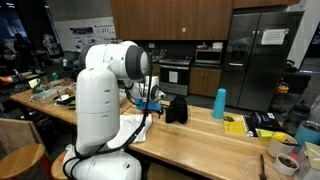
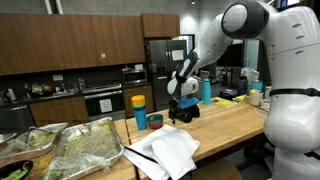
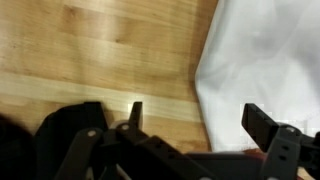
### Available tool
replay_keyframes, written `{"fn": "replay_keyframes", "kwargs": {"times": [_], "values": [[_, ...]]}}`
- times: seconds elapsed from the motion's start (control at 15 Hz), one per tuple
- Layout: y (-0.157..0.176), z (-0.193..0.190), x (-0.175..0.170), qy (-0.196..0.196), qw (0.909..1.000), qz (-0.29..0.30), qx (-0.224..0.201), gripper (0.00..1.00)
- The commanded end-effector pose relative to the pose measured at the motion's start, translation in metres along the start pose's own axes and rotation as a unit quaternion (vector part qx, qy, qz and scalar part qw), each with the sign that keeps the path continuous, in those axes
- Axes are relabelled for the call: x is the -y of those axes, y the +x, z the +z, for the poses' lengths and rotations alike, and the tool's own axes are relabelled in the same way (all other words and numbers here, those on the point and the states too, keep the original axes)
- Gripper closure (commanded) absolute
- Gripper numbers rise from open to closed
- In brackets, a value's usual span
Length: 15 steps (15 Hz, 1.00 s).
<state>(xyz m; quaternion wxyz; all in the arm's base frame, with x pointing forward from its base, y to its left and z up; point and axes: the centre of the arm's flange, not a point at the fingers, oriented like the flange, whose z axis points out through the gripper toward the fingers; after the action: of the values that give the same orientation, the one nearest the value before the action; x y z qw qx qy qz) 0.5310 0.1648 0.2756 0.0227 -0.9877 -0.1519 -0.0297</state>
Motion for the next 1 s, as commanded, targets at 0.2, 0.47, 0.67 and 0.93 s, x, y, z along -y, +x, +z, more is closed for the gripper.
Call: {"fn": "replay_keyframes", "kwargs": {"times": [0.2,0.47,0.67,0.93], "values": [[0.005,0.011,0.008,-0.008,0.9992,-0.021,0.033,0.0],[0.001,0.02,0.017,-0.008,0.9983,-0.03,0.05,0.0],[0.0,0.026,0.022,-0.01,0.9978,-0.032,0.058,0.0],[-0.002,0.034,0.02,-0.012,0.9978,-0.024,0.06,0.0]]}}
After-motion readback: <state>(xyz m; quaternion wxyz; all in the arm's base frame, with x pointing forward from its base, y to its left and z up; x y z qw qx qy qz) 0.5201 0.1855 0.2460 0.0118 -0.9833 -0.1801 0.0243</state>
